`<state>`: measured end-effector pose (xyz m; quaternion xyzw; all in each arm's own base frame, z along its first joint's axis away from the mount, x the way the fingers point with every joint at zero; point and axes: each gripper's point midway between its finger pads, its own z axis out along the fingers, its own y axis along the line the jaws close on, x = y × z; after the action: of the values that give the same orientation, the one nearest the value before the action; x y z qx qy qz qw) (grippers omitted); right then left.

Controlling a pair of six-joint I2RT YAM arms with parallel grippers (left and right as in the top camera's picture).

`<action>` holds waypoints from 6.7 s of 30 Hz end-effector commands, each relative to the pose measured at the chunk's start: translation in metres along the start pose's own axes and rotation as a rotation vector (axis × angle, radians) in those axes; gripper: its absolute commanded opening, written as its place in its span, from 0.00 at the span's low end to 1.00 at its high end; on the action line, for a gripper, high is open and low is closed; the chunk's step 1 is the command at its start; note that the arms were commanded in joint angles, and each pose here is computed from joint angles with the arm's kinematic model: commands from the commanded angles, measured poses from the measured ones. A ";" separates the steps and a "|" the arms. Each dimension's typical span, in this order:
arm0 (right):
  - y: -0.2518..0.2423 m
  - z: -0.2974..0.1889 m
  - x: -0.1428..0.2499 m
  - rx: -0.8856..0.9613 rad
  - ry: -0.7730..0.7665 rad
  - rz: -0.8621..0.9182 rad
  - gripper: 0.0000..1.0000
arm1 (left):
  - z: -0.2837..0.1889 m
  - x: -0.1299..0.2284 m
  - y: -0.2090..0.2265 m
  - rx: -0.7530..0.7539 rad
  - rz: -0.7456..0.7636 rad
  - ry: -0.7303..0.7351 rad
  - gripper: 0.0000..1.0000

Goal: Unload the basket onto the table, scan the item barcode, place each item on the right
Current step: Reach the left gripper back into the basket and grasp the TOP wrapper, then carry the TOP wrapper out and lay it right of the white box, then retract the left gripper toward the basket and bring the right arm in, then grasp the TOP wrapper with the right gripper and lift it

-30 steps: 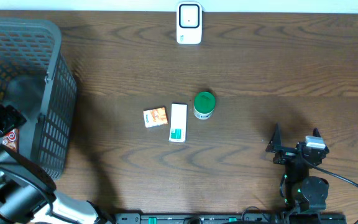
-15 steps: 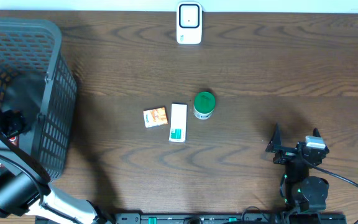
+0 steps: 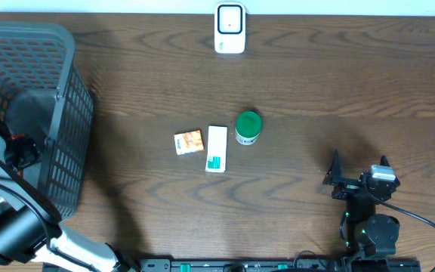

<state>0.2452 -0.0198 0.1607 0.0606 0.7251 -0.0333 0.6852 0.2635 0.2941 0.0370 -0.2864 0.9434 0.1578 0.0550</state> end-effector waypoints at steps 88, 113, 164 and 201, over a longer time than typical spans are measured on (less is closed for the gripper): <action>-0.001 0.000 0.001 0.003 0.001 0.010 0.99 | -0.289 0.257 -0.381 1.740 0.610 0.708 0.08; -0.001 0.000 0.001 0.004 0.001 0.010 0.99 | -0.240 0.233 -0.390 1.718 0.459 0.751 0.84; 0.101 -0.062 0.036 -0.568 0.499 0.404 0.99 | -0.389 0.180 -0.176 0.738 0.419 -0.979 0.85; 0.237 -0.066 0.149 -0.444 0.939 -0.892 0.93 | -0.355 0.183 -0.192 0.637 0.474 -0.871 0.85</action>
<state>0.1824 0.2280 0.0100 -0.3938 0.8958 -0.0999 0.1804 0.2152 -0.0732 0.2903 0.0550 0.8690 -0.0327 0.4906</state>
